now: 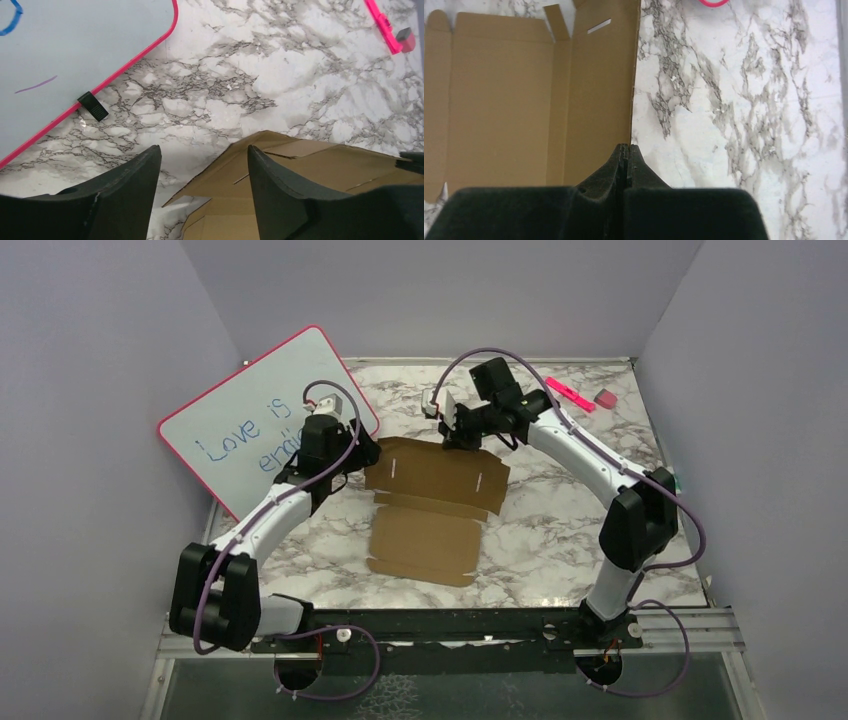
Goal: Fold the paper box
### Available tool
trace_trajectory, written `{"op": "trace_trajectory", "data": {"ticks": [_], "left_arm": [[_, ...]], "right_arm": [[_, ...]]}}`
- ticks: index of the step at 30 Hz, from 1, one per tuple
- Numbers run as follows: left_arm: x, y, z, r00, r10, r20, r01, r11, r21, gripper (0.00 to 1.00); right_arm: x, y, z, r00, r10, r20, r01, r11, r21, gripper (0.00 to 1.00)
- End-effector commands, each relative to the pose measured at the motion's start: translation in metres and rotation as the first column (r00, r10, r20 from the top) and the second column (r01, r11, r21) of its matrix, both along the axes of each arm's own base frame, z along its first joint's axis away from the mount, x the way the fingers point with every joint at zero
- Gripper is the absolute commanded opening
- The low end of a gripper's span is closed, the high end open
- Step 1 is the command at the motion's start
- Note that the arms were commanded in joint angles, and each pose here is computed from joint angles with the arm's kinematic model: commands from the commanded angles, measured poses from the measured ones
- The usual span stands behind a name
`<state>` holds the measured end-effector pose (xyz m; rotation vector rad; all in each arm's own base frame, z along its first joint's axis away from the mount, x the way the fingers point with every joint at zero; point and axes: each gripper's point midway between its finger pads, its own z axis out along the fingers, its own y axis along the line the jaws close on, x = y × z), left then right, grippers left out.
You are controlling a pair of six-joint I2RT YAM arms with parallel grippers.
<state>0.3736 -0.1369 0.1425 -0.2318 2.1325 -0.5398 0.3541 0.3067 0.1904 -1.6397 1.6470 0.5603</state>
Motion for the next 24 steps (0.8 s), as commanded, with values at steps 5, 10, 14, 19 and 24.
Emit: {"op": "trace_trajectory", "data": {"ticks": [5,10,14,19,24], "left_arm": [[-0.010,0.026,0.037,0.978,0.146,0.148,-0.139,0.989,-0.057,0.72],[-0.012,0.019,0.063,0.973,0.107,0.206,-0.090,0.992,-0.091,0.73],[-0.011,0.008,0.099,0.961,0.042,0.273,-0.014,0.995,-0.102,0.73],[-0.015,-0.002,0.130,0.944,-0.009,0.329,0.054,0.990,-0.129,0.70],[-0.026,-0.008,0.124,0.948,-0.055,0.315,0.102,0.986,-0.135,0.67]], "right_arm": [[0.017,0.001,0.041,0.959,0.013,0.282,0.002,0.999,-0.054,0.01],[0.011,0.011,0.048,0.912,0.072,0.403,-0.040,0.995,-0.087,0.01],[0.009,0.011,0.056,0.872,0.074,0.484,-0.024,0.994,-0.109,0.01],[0.008,0.010,0.059,0.799,0.088,0.595,0.000,0.989,-0.145,0.01],[-0.007,0.015,0.052,0.734,0.106,0.671,0.003,0.987,-0.160,0.01]]}}
